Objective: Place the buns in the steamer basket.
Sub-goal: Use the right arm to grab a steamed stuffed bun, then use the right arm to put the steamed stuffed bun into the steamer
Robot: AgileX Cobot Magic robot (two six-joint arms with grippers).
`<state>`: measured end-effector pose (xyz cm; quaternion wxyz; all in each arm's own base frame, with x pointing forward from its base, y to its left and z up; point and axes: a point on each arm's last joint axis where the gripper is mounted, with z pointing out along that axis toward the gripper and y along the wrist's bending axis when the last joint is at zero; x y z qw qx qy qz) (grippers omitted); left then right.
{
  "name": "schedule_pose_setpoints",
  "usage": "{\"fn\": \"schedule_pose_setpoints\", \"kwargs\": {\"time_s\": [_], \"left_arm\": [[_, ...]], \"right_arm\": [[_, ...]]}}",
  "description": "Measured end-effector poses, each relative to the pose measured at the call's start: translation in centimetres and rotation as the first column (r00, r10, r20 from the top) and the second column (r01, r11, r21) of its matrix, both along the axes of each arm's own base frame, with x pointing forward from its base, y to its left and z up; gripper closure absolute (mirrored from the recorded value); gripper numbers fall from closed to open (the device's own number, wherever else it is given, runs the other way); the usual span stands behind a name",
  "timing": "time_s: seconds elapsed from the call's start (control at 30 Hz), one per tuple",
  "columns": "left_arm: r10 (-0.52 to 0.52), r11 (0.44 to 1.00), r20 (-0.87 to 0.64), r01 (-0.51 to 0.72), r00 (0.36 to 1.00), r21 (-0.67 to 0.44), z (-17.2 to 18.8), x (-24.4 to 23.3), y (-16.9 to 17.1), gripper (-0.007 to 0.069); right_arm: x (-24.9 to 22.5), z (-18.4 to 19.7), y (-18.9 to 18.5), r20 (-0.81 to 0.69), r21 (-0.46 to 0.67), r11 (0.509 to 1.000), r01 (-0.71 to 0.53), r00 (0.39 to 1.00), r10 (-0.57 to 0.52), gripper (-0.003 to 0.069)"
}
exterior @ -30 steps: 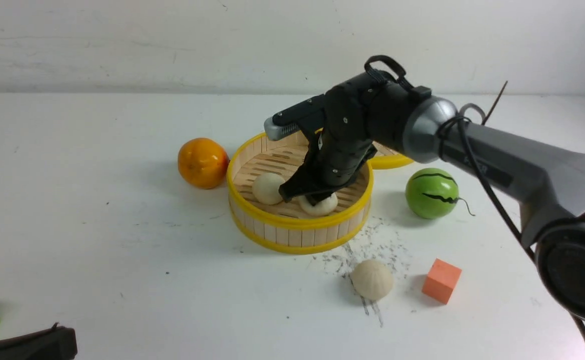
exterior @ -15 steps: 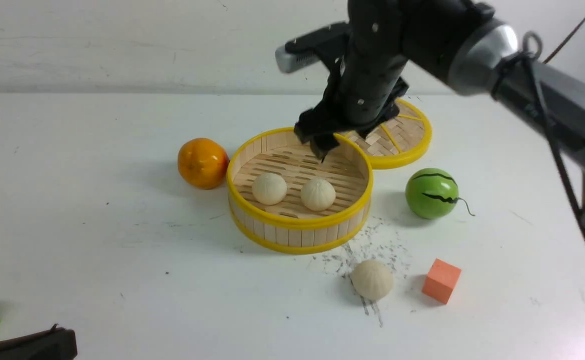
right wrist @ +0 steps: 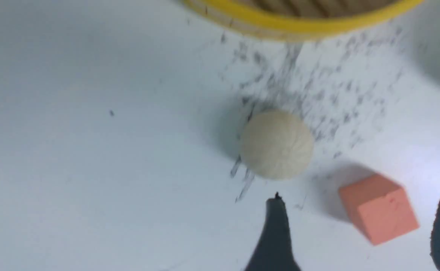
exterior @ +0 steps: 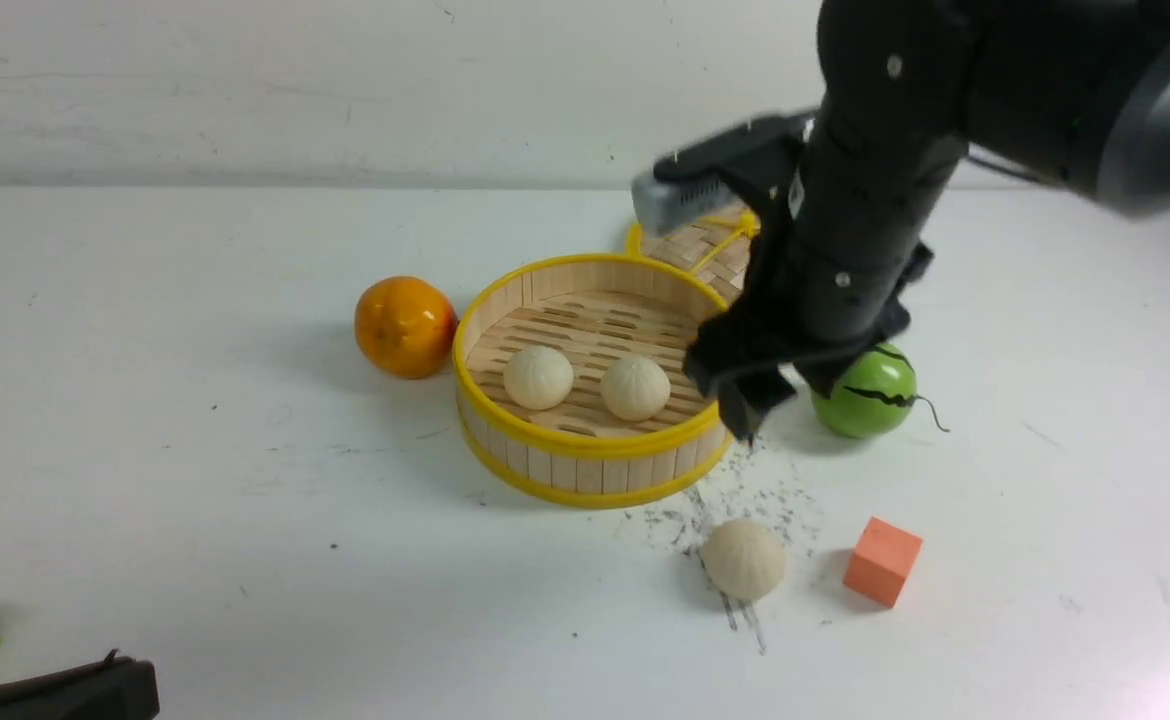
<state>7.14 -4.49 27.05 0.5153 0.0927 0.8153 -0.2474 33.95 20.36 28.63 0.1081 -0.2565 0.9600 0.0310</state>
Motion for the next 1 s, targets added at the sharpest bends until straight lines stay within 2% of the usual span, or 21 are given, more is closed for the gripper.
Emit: {"fn": "schedule_pose_setpoints", "kwargs": {"time_s": [0.1, 0.2, 0.47, 0.57, 0.67, 0.73, 0.8, 0.83, 0.87, 1.0], "left_arm": [[0.000, 1.000, 0.001, 0.000, 1.000, -0.001, 0.0, 0.0, 0.0, 0.0589], [0.000, 1.000, -0.002, 0.000, 1.000, -0.006, 0.0, 0.0, 0.0, 0.0587], [0.000, 1.000, -0.004, 0.000, 1.000, -0.010, 0.0, 0.0, 0.0, 0.0587], [0.000, 1.000, -0.004, 0.000, 1.000, -0.010, 0.0, 0.0, 0.0, 0.0582], [0.000, 1.000, -0.004, 0.000, 1.000, -0.010, 0.0, 0.0, 0.0, 0.0577], [0.000, 1.000, -0.004, 0.000, 1.000, -0.010, 0.0, 0.0, 0.0, 0.0575], [0.000, 1.000, -0.004, 0.000, 1.000, -0.010, 0.0, 0.0, 0.0, 0.0573], [0.000, 1.000, -0.004, 0.000, 1.000, -0.010, 0.0, 0.0, 0.0, 0.0572], [0.000, 1.000, -0.003, 0.000, 1.000, -0.010, 0.0, 0.0, 0.0, 0.0571], [0.000, 1.000, -0.003, 0.000, 1.000, -0.011, 0.0, 0.0, 0.0, 0.0568]], "right_arm": [[-0.6, -3.2, -0.3, -0.051, -0.020, 1.000, 0.020, 0.998, -0.021, 0.0141], [-0.6, -5.4, -0.4, -0.018, -0.002, 0.998, 0.059, 0.998, -0.060, 0.0143], [1.0, -8.7, 0.2, 0.060, 0.029, 0.994, 0.103, 0.993, -0.104, 0.0143], [1.2, -9.8, 0.3, 0.044, 0.018, 0.995, 0.103, 0.994, -0.103, 0.0169], [1.2, -10.2, 0.3, 0.035, 0.006, 0.996, 0.089, 0.995, -0.090, 0.0305], [1.2, -10.0, 0.4, 0.034, -0.001, 0.997, 0.072, 0.997, -0.072, 0.0419], [1.4, -9.3, 0.5, 0.032, -0.012, 0.999, 0.046, 0.998, -0.045, 0.0575], [1.6, -8.7, 0.6, 0.038, -0.012, 0.999, 0.036, 0.999, -0.036, 0.0620], [1.9, -7.9, 0.7, 0.049, -0.007, 1.000, 0.029, 0.998, -0.028, 0.0640], [3.7, -3.4, 1.7, 0.170, 0.054, 0.999, 0.010, 0.985, -0.019, 0.0645]]}}
